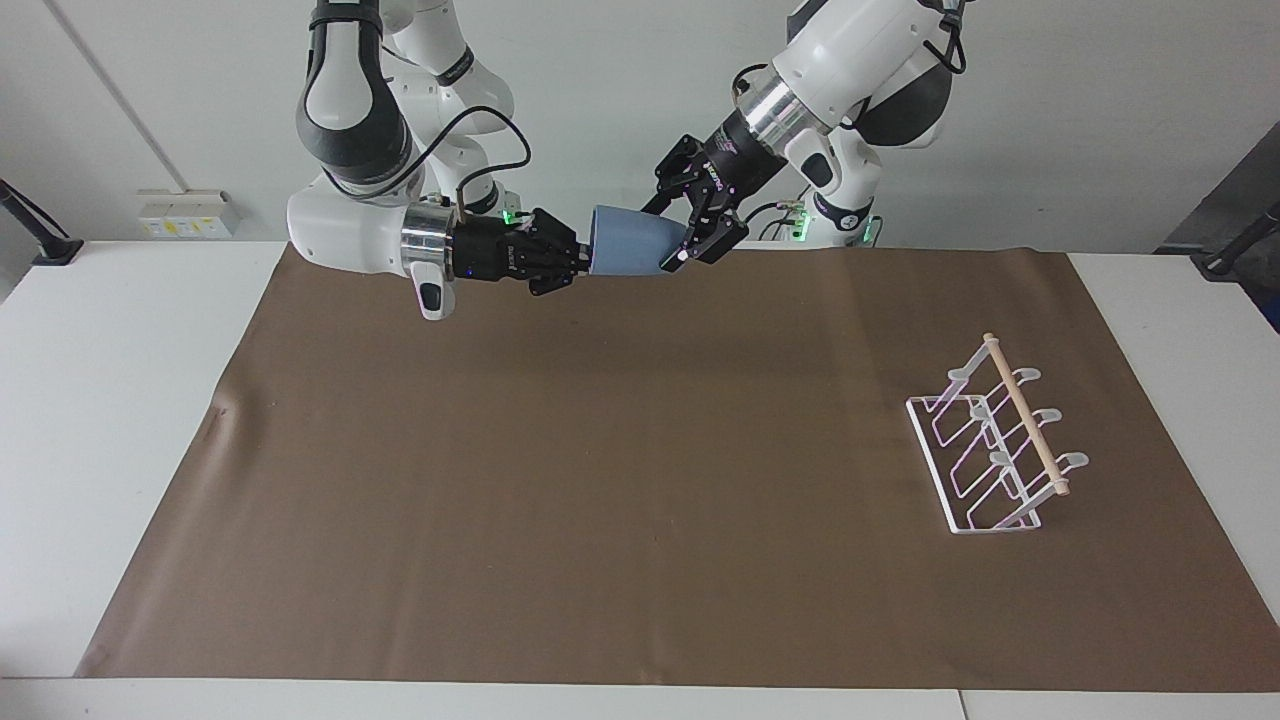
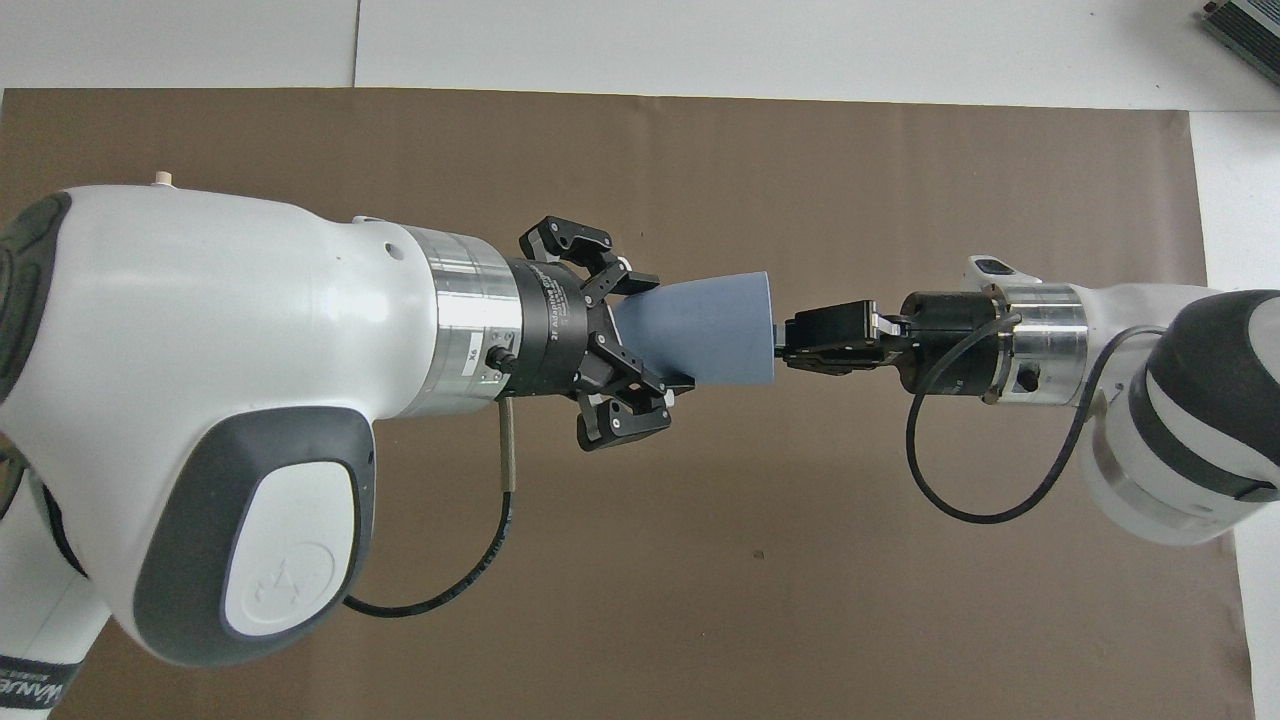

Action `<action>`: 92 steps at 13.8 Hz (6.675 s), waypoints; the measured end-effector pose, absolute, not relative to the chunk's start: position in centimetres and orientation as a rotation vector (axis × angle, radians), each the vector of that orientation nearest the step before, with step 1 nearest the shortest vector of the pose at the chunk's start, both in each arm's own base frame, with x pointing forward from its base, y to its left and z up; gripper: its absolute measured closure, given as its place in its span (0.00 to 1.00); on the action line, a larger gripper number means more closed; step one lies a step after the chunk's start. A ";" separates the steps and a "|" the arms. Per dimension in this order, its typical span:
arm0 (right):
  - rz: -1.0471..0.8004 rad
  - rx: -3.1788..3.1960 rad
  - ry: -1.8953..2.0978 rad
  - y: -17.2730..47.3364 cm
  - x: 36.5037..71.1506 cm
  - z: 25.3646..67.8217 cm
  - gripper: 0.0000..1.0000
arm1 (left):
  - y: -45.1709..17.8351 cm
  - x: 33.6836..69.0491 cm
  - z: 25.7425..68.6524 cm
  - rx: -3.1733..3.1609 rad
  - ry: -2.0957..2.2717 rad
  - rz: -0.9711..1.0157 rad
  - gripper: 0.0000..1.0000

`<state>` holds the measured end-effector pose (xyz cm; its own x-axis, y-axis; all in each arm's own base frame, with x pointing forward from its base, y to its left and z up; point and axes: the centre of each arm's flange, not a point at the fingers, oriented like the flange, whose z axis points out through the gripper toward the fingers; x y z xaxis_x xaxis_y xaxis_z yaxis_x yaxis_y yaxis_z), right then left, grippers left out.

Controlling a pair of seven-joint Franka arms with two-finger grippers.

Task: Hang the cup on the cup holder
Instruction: 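Close the left gripper around the cup base held by the right gripper, then open the right gripper and pull it back from the cup, then carry the cup with the left gripper above the metal rack, then lower the cup onto the top rack hook with the left gripper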

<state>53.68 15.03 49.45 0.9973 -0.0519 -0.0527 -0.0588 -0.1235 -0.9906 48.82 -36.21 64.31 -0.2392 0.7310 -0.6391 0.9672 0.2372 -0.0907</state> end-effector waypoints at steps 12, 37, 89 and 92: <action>0.024 -1.681 0.116 15.0 53.6 50.4 0.38 | -36.1 49.0 63.3 1.526 2.076 -0.667 0.27; -0.159 -2.458 -0.186 5.1 55.6 55.6 0.00 | -32.6 50.8 62.2 1.698 2.032 -0.497 0.31; -0.014 -3.190 0.158 -2.4 55.0 61.6 0.00 | 4.7 60.6 46.0 0.734 2.227 -0.234 0.31; 0.029 -3.188 0.183 -3.3 55.7 60.2 0.00 | 4.6 60.1 44.8 0.726 2.247 -0.237 0.31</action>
